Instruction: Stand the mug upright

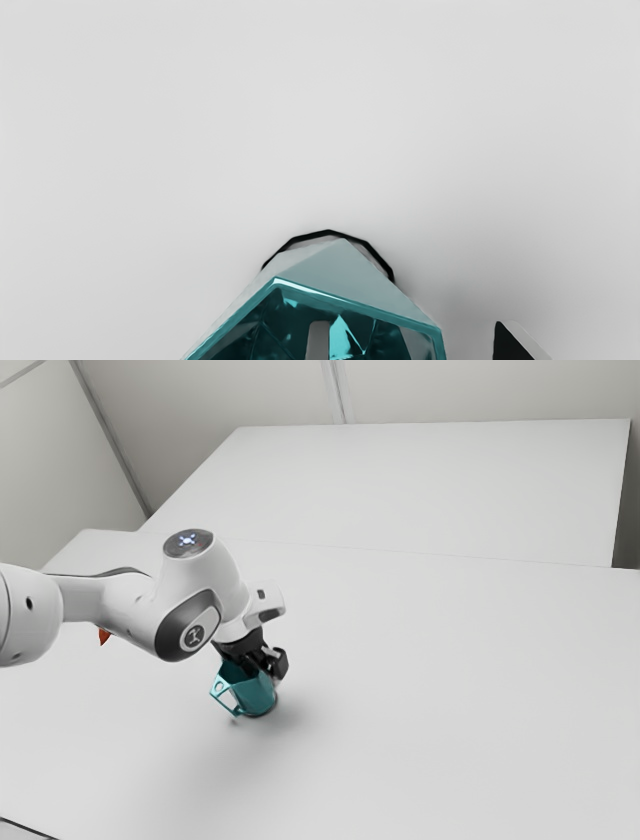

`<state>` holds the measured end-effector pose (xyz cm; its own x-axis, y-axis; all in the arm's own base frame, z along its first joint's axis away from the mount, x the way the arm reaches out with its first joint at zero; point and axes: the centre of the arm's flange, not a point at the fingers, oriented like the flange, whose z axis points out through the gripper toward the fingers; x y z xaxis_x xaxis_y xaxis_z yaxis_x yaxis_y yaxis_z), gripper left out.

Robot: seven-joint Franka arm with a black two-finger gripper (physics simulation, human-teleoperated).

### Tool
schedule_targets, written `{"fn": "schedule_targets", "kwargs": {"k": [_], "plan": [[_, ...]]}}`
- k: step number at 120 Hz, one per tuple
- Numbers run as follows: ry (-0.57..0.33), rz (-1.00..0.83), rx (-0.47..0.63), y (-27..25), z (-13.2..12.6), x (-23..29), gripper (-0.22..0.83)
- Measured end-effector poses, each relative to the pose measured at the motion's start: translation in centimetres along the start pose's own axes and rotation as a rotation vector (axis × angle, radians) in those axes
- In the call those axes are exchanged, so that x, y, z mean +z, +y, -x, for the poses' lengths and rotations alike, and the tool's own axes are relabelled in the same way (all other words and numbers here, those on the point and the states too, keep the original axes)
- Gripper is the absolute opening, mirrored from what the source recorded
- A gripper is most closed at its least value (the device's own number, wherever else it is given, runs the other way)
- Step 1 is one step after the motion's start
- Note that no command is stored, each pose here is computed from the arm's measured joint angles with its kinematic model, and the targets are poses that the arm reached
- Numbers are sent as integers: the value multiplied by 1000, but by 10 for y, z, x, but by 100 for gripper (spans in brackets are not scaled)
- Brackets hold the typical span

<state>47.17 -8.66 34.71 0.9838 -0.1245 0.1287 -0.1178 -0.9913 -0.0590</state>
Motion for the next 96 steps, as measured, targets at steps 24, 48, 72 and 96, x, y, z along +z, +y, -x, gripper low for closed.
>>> {"fn": "schedule_targets", "kwargs": {"k": [24,48,72,96], "plan": [[32,-2,-4,-1,-3,-12,49],[65,-4,-4,-1,-9,-28,56],[78,17,-30,-2,-45,-79,58],[22,33,-31,2,-76,-122,59]]}}
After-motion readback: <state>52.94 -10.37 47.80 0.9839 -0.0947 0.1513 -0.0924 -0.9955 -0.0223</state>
